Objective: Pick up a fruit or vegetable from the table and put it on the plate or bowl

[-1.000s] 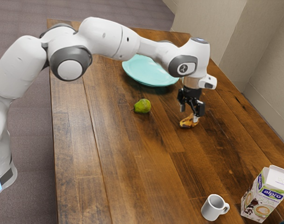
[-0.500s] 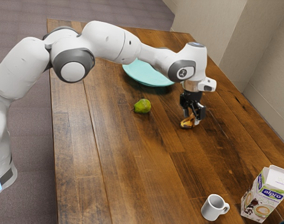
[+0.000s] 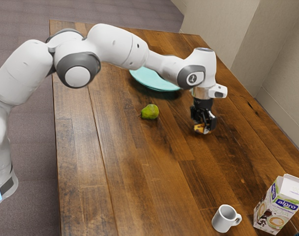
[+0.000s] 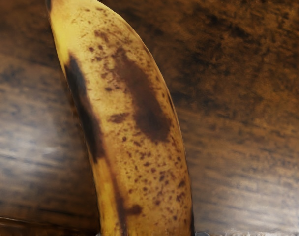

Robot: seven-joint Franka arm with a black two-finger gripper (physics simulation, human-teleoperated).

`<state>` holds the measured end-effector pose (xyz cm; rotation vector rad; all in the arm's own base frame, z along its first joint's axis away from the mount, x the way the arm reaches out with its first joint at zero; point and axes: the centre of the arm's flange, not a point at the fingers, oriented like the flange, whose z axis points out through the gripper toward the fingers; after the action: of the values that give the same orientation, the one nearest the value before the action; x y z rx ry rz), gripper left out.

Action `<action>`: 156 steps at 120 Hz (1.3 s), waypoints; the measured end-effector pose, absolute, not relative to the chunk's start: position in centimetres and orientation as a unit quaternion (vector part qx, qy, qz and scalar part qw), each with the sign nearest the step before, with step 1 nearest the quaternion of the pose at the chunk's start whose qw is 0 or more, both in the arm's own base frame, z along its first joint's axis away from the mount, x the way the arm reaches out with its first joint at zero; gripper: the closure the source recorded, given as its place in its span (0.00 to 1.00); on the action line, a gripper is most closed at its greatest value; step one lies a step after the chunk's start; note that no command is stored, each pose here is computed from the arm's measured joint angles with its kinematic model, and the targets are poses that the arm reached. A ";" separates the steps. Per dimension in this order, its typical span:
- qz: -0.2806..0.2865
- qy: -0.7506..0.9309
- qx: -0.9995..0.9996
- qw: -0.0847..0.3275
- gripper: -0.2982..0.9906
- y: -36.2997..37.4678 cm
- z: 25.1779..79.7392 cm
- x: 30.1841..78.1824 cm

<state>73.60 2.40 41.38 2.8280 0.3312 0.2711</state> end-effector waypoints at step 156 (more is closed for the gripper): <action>0.162 0.363 0.915 0.073 0.44 30.8 54.6 55.2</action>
<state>55.24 30.83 54.62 2.7471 1.0891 0.4855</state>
